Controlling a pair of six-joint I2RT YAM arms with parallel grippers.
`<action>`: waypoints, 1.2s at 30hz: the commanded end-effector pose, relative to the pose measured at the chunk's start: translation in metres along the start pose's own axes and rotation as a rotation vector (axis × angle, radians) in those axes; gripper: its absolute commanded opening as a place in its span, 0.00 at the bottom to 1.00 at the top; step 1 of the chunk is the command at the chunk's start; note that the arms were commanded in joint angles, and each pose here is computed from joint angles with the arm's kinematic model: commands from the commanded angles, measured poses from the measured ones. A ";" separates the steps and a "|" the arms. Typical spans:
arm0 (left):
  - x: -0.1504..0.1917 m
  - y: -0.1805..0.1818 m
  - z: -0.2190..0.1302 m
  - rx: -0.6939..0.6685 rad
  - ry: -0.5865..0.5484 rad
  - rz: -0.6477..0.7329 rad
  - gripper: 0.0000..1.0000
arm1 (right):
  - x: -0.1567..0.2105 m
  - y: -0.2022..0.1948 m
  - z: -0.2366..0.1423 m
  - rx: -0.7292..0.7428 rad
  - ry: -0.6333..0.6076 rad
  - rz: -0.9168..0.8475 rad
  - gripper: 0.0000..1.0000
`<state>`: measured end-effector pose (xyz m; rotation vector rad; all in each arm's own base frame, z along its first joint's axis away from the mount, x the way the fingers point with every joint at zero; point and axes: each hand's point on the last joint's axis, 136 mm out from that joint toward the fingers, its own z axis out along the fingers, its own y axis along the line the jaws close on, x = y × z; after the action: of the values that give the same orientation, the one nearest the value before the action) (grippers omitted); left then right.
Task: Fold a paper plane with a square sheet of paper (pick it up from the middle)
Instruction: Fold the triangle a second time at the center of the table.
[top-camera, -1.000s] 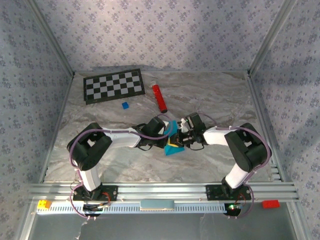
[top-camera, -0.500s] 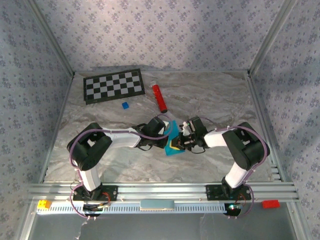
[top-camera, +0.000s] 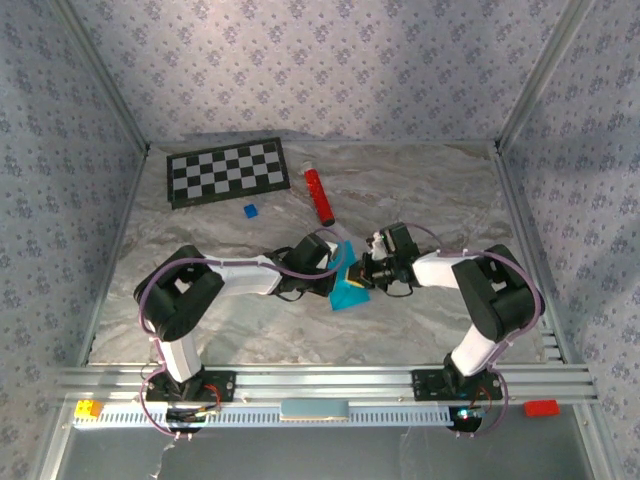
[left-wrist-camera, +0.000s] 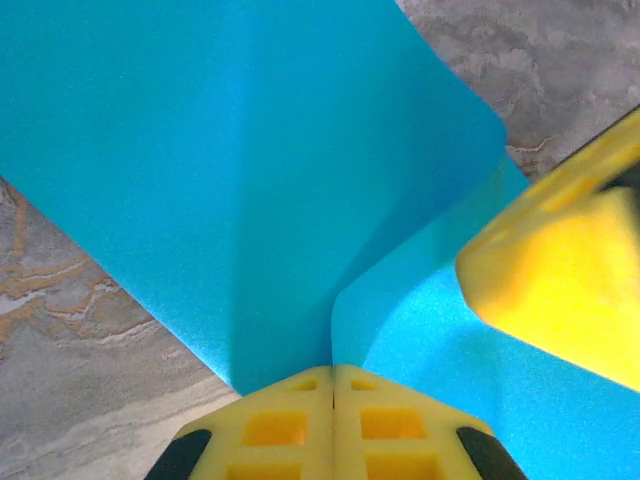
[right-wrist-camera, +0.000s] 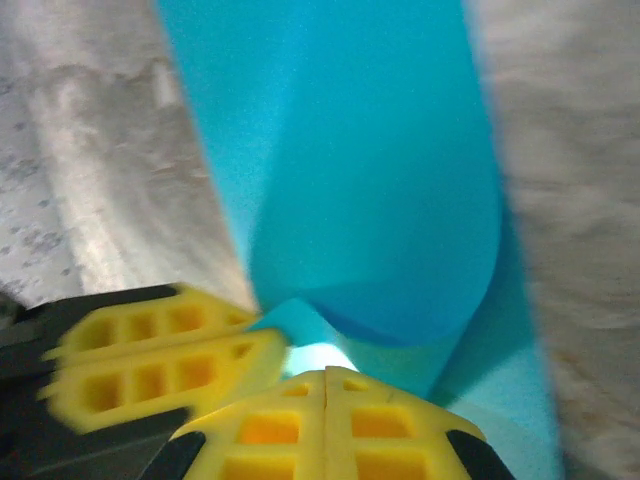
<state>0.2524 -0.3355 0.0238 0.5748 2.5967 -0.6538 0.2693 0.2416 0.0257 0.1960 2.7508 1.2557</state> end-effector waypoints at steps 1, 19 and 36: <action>0.009 0.006 0.003 -0.025 0.042 0.011 0.00 | 0.010 -0.033 0.003 0.095 0.013 0.060 0.00; 0.009 0.004 0.004 -0.019 0.050 0.020 0.00 | -0.022 -0.016 -0.010 0.058 -0.027 0.039 0.01; 0.015 0.007 0.006 -0.025 0.068 0.030 0.00 | -0.041 -0.063 -0.024 0.217 -0.148 0.247 0.01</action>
<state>0.2537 -0.3373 0.0235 0.5989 2.5860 -0.6500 0.2985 0.2108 0.0179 0.4250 2.7468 1.1790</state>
